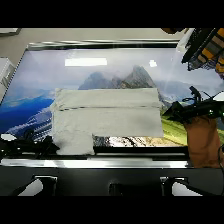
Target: Fold the clothes and pants, and hang the long-sleeved shirts on hangers.
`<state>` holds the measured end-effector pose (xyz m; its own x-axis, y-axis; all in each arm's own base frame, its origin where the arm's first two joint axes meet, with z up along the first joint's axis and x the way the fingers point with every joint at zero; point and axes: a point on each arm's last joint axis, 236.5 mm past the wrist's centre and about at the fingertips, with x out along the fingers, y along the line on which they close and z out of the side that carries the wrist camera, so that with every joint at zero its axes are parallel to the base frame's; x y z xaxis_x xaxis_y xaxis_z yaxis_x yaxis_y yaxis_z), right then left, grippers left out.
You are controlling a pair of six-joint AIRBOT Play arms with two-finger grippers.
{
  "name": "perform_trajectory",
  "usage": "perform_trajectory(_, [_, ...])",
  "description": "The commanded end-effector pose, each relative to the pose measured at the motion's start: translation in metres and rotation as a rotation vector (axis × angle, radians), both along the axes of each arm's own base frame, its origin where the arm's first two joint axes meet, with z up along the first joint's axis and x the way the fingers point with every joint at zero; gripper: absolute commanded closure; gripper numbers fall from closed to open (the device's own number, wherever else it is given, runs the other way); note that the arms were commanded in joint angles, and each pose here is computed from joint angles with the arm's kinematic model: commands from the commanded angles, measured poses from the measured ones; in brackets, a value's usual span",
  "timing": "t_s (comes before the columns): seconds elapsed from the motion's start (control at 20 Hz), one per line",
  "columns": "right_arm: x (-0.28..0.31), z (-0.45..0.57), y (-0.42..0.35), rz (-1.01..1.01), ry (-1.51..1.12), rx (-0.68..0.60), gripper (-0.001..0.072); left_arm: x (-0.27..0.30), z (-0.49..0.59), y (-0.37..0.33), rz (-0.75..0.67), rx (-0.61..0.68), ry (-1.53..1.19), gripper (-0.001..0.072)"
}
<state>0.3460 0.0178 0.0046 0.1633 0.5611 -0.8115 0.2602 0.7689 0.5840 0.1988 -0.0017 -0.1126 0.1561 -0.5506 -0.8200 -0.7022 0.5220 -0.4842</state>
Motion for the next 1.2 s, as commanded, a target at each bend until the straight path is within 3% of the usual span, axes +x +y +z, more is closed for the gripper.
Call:
perform_trajectory(0.0, [-0.007,-0.003,-0.010,0.014,0.012,-0.016,0.0331,-0.001,0.001,-0.004,-0.007,-0.014,0.000,0.0683])
perform_trajectory(0.15, [-0.023,-0.023,-0.038,-0.046,0.074,-0.045,0.0311,-0.002,0.001,-0.004,-0.008,-0.014,0.000,0.0683])
perform_trajectory(0.45, [-0.063,-0.085,-0.019,-0.068,0.190,0.015,0.0296,-0.002,0.002,-0.004,-0.009,-0.017,0.001,0.0683])
perform_trajectory(0.85, [-0.056,-0.107,-0.002,-0.139,0.148,0.092,0.0303,-0.002,0.002,-0.004,-0.008,-0.018,0.001,0.0683])
perform_trajectory(0.95, [-0.056,-0.112,0.001,-0.141,0.162,0.114,0.0341,-0.002,0.002,-0.004,-0.007,-0.017,0.001,0.0683])
perform_trajectory(1.05, [-0.056,-0.114,0.001,-0.140,0.162,0.117,0.0451,-0.001,0.003,-0.003,-0.008,-0.017,-0.001,0.0682])
perform_trajectory(1.15, [-0.052,-0.110,0.005,-0.127,0.136,0.137,0.0678,0.004,0.008,0.000,-0.012,-0.013,-0.013,0.0683])
